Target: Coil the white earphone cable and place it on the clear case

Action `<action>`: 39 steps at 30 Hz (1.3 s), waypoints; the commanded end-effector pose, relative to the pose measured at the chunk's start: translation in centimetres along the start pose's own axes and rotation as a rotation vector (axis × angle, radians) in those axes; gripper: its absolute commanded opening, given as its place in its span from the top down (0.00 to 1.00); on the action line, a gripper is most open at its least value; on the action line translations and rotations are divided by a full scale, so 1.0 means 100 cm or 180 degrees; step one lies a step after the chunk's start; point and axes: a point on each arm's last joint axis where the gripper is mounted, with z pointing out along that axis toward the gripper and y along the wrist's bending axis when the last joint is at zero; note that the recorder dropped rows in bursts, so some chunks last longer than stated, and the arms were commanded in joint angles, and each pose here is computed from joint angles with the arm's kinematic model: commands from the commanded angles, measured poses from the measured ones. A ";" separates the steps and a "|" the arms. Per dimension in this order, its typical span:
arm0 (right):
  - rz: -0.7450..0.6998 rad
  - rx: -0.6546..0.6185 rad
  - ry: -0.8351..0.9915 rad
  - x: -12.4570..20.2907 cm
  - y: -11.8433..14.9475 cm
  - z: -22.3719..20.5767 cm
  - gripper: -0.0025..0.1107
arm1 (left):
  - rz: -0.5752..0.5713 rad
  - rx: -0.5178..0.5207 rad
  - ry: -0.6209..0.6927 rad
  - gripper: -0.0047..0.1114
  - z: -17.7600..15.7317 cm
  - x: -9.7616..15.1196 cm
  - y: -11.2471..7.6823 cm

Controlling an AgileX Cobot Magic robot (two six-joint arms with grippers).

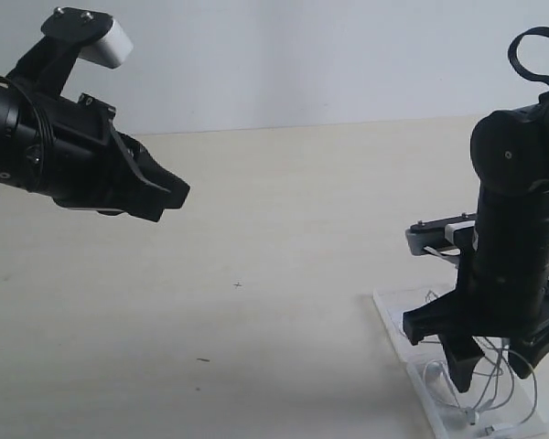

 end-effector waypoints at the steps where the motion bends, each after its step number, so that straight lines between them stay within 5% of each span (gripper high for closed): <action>1: 0.0045 0.0041 0.0117 0.002 -0.003 -0.002 0.45 | -0.0010 0.0030 -0.0002 0.96 0.001 0.001 -0.001; 14: 0.0063 0.0065 0.0399 0.008 -0.003 -0.008 0.45 | -0.0031 0.0049 -0.0019 0.96 0.001 0.000 -0.002; 23: 0.0196 -0.0376 0.0291 -0.001 0.012 -0.023 0.45 | -0.0045 0.0083 -0.0001 0.96 0.001 0.001 -0.003; 39: -0.0022 -0.0055 -0.0022 0.007 -0.001 -0.041 0.45 | 0.0020 0.0091 0.0007 0.96 0.001 0.001 -0.003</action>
